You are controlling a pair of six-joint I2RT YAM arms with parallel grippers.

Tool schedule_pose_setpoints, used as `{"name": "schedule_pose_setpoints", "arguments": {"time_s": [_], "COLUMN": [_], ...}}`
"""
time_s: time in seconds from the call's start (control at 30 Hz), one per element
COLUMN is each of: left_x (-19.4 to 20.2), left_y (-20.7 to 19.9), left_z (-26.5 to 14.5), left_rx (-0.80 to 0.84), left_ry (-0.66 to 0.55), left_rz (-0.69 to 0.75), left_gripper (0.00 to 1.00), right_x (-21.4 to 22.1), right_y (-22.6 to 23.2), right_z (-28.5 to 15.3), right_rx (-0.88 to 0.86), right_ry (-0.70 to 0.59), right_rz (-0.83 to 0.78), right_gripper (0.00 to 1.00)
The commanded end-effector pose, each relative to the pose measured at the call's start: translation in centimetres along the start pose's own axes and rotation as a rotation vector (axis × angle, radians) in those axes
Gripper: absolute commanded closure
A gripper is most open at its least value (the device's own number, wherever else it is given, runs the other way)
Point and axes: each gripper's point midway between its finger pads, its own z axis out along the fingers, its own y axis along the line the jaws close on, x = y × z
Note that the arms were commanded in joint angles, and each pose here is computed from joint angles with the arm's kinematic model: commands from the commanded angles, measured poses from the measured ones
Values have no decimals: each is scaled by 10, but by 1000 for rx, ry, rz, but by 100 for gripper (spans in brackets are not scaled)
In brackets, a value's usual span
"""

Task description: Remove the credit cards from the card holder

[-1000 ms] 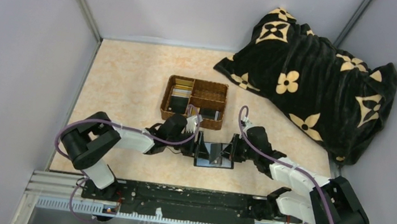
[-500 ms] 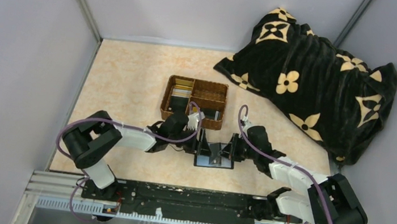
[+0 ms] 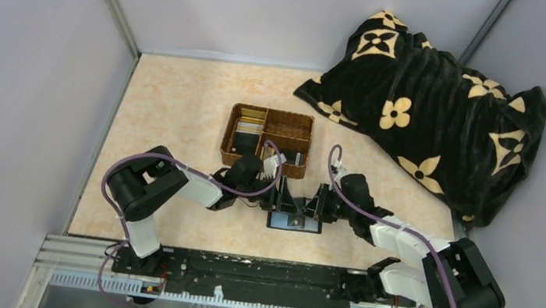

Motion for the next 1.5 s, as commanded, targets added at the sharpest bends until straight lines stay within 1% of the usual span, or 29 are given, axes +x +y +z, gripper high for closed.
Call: {"name": "schedule_pose_setpoints", "arguments": {"time_s": [0.0, 0.1, 0.33, 0.53, 0.73, 0.8, 0.83, 1.13, 1.47], "left_x": [-1, 2, 5, 5, 4, 4, 4, 1, -3], "left_y": [4, 11, 19, 19, 16, 16, 16, 13, 14], "left_z": [4, 4, 6, 6, 4, 3, 3, -4, -15], "left_rx": [2, -25, -47, -49, -50, -52, -52, -53, -61], "left_ry": [-7, -2, 6, 6, 2, 3, 1, -12, -28], "left_rz": [-9, -24, -40, -38, -33, -30, -27, -16, -12], "left_gripper": [39, 39, 39, 39, 39, 39, 39, 39, 39], "right_x": [-6, -8, -14, -16, -12, -12, -12, -18, -32], "right_y": [1, 3, 4, 3, 5, 6, 5, 1, -15], "right_z": [-1, -3, -10, -13, -10, -9, -9, -13, -26], "right_rx": [-12, -10, -3, -4, -34, -40, -39, -7, 35], "right_ry": [-31, -37, -58, -67, -49, -46, -48, -71, -120], "right_rz": [-15, -16, -22, -17, -15, -16, -16, -18, 6], "right_gripper": [80, 77, 78, 87, 92, 96, 100, 100, 100]}}
